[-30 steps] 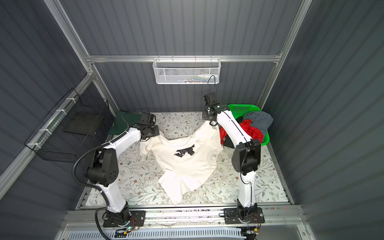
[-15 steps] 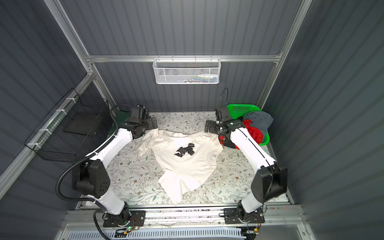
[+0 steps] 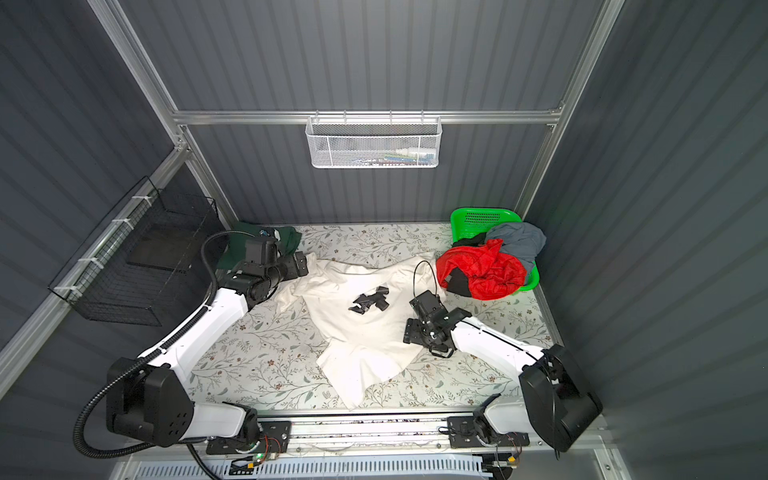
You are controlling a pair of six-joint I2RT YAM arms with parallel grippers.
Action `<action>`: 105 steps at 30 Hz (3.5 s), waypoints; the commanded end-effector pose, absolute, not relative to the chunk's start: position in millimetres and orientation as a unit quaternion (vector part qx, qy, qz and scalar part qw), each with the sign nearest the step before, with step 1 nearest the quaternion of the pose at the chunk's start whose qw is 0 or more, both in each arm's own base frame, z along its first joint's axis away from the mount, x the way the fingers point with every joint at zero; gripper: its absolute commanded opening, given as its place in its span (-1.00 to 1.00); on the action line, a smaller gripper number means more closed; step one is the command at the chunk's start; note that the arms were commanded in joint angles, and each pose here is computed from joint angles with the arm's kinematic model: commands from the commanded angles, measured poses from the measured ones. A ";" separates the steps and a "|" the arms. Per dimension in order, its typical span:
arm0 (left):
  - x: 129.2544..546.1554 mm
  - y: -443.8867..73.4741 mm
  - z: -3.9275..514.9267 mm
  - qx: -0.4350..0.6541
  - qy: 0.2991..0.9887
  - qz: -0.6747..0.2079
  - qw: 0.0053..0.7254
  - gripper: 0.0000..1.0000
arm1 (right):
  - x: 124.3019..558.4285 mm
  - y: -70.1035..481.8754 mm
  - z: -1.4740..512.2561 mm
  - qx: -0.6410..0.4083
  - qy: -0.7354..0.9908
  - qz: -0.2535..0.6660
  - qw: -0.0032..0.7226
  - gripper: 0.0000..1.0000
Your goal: Fold and stack the t-shirts
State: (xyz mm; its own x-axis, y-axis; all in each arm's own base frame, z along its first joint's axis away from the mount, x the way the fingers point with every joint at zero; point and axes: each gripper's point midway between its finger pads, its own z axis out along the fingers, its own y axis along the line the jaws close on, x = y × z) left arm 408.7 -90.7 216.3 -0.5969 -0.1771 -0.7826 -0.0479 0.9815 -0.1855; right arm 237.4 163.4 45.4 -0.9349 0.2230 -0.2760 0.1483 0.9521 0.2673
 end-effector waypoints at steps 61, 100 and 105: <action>256.3 -103.4 25.5 -0.073 0.978 -0.051 0.186 0.08 | 273.3 157.4 83.3 0.132 0.950 0.192 0.210 0.45; 257.3 34.2 160.6 -0.258 0.883 0.161 0.358 0.99 | 276.0 153.7 26.5 0.075 0.984 0.090 0.138 0.47; 285.2 -21.5 150.5 -0.209 0.913 0.015 0.350 0.98 | 279.6 160.1 43.1 0.081 0.977 0.117 0.157 0.55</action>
State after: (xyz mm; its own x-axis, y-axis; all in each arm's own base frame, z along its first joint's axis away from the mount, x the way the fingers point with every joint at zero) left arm 270.9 15.1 156.5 -0.6117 -0.3748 -0.6967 -0.5298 0.8481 0.0089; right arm 276.5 155.6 27.7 -0.9443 0.1857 -0.2716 0.1282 0.9679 0.2161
